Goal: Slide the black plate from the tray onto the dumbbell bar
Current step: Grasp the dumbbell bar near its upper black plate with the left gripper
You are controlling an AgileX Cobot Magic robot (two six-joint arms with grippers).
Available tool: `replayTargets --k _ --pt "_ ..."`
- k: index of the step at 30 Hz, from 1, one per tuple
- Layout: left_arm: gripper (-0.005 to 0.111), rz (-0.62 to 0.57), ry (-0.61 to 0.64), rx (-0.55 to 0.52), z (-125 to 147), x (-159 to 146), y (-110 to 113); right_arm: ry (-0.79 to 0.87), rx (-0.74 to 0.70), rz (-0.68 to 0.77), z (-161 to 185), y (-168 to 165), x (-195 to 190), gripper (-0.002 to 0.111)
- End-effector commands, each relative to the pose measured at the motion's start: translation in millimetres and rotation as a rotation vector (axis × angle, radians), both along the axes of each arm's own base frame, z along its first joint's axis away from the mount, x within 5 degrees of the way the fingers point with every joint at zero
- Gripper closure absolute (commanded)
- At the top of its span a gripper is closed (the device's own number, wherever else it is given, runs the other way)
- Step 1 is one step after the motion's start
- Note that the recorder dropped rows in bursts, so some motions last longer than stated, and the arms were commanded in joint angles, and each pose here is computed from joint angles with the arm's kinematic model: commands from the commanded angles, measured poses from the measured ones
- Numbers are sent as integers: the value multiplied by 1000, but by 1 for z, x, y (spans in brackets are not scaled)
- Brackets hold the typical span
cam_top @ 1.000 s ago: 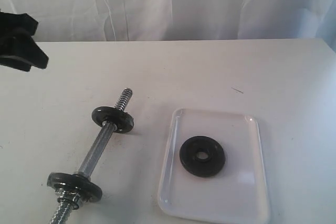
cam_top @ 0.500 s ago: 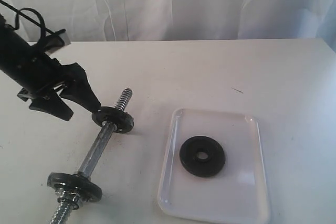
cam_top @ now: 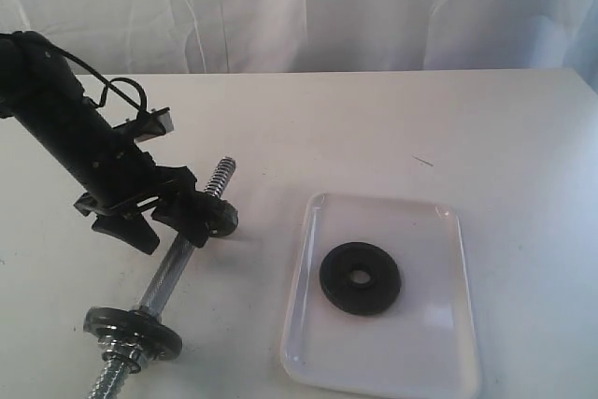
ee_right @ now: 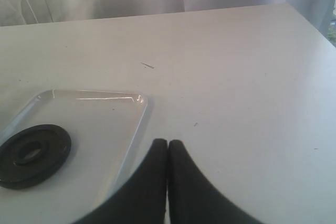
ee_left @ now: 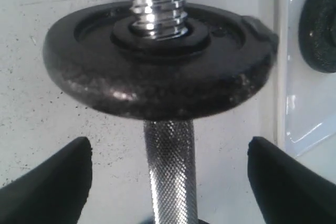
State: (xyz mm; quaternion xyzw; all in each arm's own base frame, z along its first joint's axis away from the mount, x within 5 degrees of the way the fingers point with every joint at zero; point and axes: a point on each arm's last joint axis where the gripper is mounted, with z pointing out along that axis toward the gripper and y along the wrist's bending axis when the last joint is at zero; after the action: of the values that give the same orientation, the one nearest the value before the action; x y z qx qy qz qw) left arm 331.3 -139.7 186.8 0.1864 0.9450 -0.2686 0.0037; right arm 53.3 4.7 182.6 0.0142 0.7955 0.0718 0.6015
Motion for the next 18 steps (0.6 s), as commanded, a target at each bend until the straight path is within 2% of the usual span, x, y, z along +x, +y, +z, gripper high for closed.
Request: replayTargets --k 1,10,18 --pt "25 -17 26 1 -3 -3 -8 -16 3 -6 0 0 0 108" --pt "25 -41 7 27 -14 -6 -27 -16 3 -6 0 0 0 108" --pt "25 -17 20 41 -18 -6 -30 -16 3 -6 0 0 0 108"
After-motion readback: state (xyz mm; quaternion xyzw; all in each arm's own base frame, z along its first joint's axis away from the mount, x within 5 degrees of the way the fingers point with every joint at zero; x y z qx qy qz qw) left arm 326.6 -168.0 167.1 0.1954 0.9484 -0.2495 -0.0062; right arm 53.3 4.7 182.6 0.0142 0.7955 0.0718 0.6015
